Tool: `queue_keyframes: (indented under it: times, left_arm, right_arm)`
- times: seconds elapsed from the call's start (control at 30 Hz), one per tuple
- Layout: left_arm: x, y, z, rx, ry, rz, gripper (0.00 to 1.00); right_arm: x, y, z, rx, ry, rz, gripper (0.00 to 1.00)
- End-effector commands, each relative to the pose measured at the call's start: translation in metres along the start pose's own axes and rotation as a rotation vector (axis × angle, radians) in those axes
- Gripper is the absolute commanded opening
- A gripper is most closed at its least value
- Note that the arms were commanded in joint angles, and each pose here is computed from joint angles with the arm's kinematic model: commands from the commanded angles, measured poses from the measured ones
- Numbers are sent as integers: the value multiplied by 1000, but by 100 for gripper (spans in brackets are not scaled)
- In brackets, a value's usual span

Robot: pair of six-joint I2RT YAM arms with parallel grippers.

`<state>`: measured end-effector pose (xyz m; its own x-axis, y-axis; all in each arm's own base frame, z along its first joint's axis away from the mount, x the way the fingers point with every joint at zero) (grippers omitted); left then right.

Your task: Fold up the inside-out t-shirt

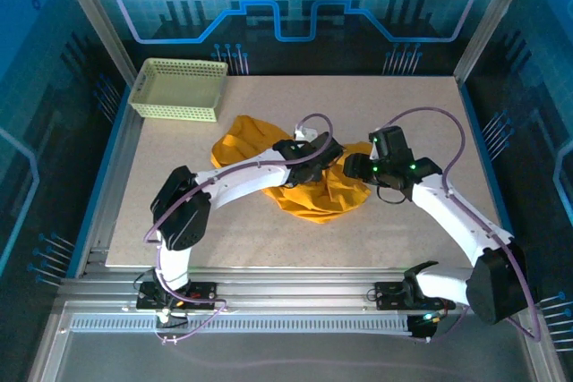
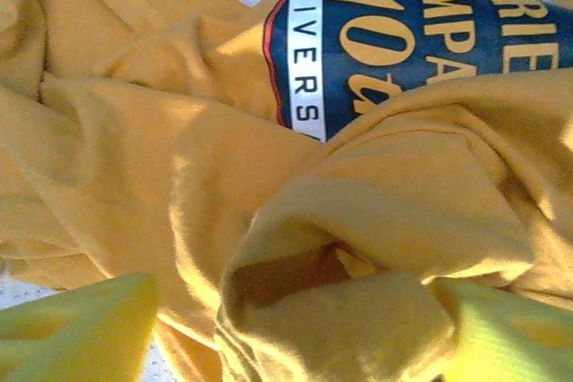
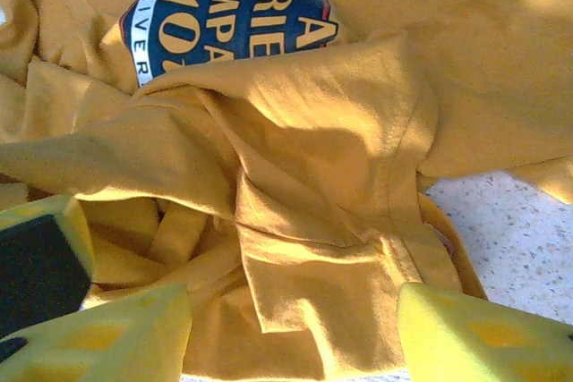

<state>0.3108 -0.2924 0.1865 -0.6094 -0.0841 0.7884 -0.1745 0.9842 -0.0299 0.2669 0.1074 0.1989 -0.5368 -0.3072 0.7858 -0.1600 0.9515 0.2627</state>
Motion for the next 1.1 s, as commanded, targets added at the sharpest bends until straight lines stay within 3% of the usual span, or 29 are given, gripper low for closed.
queue_keyframes:
  times: [0.0, 0.33, 0.53, 0.73, 0.9, 1.0, 1.07]
  left_arm:
    - [5, 8, -10, -18, -42, -67, 67]
    - [4, 37, -9, 28, -32, -55, 24]
    - [1, 51, -9, 85, -7, 86, 1]
    - [28, 52, -14, 107, -32, 297, 0]
    - [41, 56, -13, 112, -29, 380, 0]
    - [46, 58, -13, 113, -30, 410, 0]
    - [47, 61, -15, 121, -29, 420, 0]
  right_arm:
    - [-10, -3, 6, -21, 21, -11, 64]
    - [-19, 34, -4, 99, 16, -99, 62]
    - [-35, 77, -5, 257, 24, -171, 58]
    - [-71, 96, -5, 317, 63, -194, 54]
    - [-95, 101, -14, 380, 58, -117, 60]
    - [-104, 102, -23, 396, 53, -78, 52]
    - [-100, 101, -27, 400, 34, -57, 35]
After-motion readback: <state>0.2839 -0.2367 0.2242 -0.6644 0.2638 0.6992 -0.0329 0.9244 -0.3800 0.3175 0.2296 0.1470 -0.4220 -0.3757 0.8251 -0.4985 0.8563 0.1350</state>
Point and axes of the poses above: each hand's point on the last joint's axis, 136 mm out from that joint toward the fingers, its own x axis back along the fingers, its own y axis along the line the jaws close on, z = x × y, the point moved 7 cm from there along x, back along the fingers, and after that the axes turned 15 degrees about x, right-handed, at the moved point
